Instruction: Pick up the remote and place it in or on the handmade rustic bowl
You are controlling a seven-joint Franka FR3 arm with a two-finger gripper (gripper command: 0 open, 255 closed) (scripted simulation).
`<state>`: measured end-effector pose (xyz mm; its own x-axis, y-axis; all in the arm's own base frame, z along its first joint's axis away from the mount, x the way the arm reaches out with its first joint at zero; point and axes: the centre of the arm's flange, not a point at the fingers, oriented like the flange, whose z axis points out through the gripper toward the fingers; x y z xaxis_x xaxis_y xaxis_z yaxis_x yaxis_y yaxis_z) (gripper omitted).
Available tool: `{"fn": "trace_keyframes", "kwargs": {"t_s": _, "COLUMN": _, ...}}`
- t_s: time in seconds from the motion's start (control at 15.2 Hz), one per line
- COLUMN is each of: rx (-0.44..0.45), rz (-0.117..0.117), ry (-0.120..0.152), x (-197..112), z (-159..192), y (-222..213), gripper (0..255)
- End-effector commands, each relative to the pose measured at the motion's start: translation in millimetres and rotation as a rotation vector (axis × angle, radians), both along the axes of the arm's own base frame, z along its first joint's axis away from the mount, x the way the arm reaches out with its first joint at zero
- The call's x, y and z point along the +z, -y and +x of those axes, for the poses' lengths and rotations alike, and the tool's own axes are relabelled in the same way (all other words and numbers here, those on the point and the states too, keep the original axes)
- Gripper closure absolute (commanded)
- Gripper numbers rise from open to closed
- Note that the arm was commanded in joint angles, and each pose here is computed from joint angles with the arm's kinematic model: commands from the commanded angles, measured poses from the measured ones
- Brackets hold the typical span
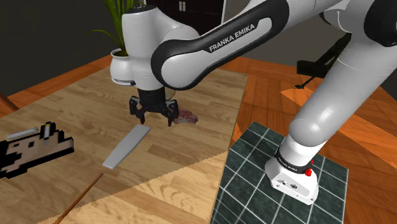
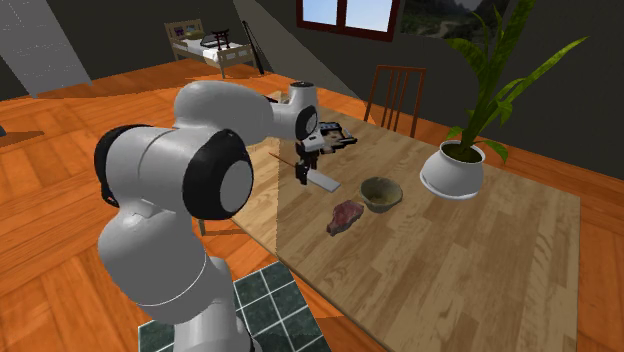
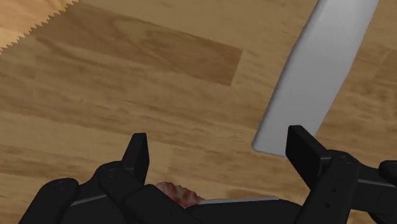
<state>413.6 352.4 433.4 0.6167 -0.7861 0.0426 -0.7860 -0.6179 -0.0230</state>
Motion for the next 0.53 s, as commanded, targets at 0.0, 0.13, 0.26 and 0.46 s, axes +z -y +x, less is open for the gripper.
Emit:
{"fn": "trace_keyframes", "kwargs": {"t_s": 0.0, "rx": -0.066, "rz": 0.006, "ry": -0.004, "x": -10.9, "z": 15.3, "y": -17.2, "gripper": 0}}
{"fn": "trace_keyframes", "kwargs": {"t_s": 0.13, "rx": -0.122, "rz": 0.01, "ry": -0.01, "x": -23.9, "z": 30.8, "y": -34.7, "gripper": 0}}
{"fn": "trace_keyframes", "kwargs": {"t_s": 0.26, "rx": -0.178, "rz": 0.014, "ry": -0.016, "x": -36.8, "z": 47.2, "y": -51.5, "gripper": 0}}
{"fn": "trace_keyframes", "kwargs": {"t_s": 0.46, "rx": -0.262, "rz": 0.02, "ry": -0.026, "x": -56.4, "z": 73.4, "y": -74.9, "gripper": 0}}
